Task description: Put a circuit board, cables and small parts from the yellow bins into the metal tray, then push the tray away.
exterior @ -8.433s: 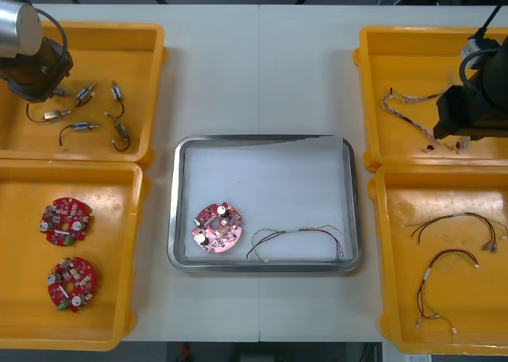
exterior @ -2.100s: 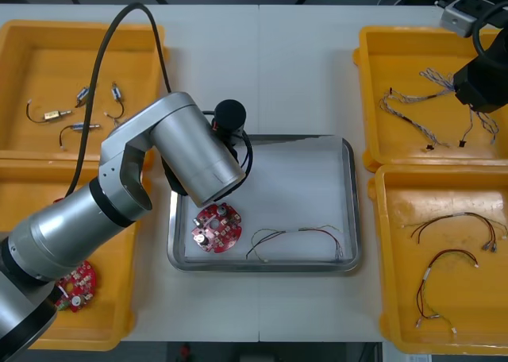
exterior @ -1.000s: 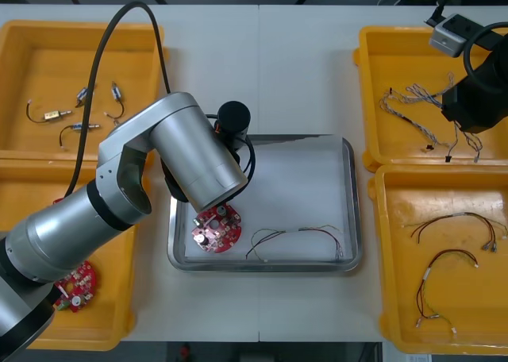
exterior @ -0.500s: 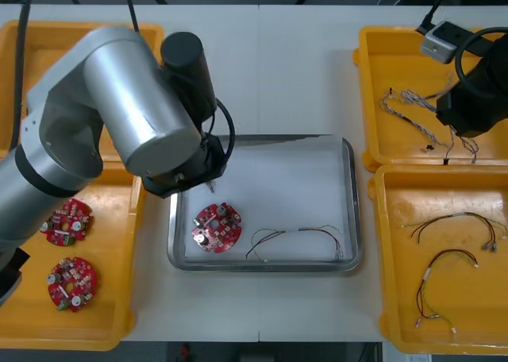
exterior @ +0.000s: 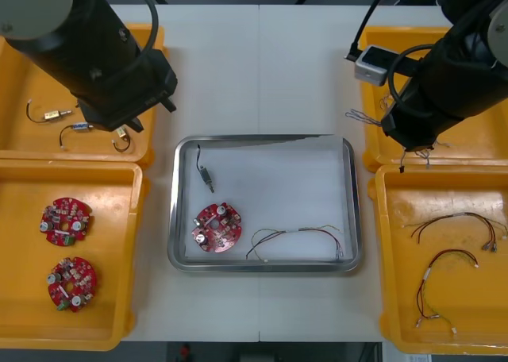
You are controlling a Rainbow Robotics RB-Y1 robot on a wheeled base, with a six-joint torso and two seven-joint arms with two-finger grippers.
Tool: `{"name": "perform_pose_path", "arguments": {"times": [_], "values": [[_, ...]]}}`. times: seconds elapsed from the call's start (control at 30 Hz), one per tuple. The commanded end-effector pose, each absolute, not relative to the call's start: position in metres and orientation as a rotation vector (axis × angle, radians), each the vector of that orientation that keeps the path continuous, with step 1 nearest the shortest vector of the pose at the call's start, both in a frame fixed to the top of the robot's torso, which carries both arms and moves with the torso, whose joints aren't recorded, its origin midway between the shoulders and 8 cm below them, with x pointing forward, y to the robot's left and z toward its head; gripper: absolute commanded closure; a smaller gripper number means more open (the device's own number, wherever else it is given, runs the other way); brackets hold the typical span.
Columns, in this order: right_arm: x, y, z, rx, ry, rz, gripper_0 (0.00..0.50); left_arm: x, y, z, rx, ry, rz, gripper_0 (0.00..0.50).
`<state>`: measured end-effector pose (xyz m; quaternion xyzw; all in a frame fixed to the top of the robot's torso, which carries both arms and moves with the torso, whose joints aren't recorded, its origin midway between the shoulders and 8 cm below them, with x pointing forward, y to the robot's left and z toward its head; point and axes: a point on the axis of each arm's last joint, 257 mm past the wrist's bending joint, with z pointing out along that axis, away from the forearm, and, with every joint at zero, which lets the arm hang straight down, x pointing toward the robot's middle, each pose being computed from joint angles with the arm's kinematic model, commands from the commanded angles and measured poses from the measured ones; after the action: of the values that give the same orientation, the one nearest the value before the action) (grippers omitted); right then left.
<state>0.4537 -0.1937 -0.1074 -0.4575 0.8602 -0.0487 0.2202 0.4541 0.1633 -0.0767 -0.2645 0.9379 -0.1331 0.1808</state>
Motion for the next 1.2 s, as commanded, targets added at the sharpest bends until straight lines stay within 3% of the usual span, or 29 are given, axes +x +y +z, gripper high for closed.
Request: {"name": "perform_pose_path", "arguments": {"times": [0.03,0.33,0.43,0.67,0.97,1.17,1.2], "values": [[0.456,-0.152,-0.106,-1.489,2.204,-0.17,0.5,0.476,0.205,-0.034,-0.736,2.592,-0.316,0.0],[0.46,-0.101,-0.146,-1.815,1.942,-0.181,0.5,0.489,0.293,-0.03,-0.797,2.618,-0.181,0.0],[0.459,-0.083,-0.166,-1.914,1.874,-0.188,0.5,0.495,0.32,-0.029,-0.861,2.596,-0.166,0.0],[0.472,-0.06,-0.197,-1.995,1.781,-0.271,0.5,0.523,0.365,-0.031,-1.123,2.487,-0.261,0.0],[0.485,-0.049,-0.227,-1.99,1.761,-0.251,0.5,0.556,0.416,-0.04,-1.339,2.304,-0.317,0.0],[0.487,-0.048,-0.23,-1.995,1.746,-0.268,0.5,0.566,0.443,-0.051,-1.46,2.208,-0.348,0.0],[0.487,-0.048,-0.23,-1.993,1.749,-0.267,0.46,0.568,0.446,-0.054,-1.474,2.197,-0.35,0.0]]}}
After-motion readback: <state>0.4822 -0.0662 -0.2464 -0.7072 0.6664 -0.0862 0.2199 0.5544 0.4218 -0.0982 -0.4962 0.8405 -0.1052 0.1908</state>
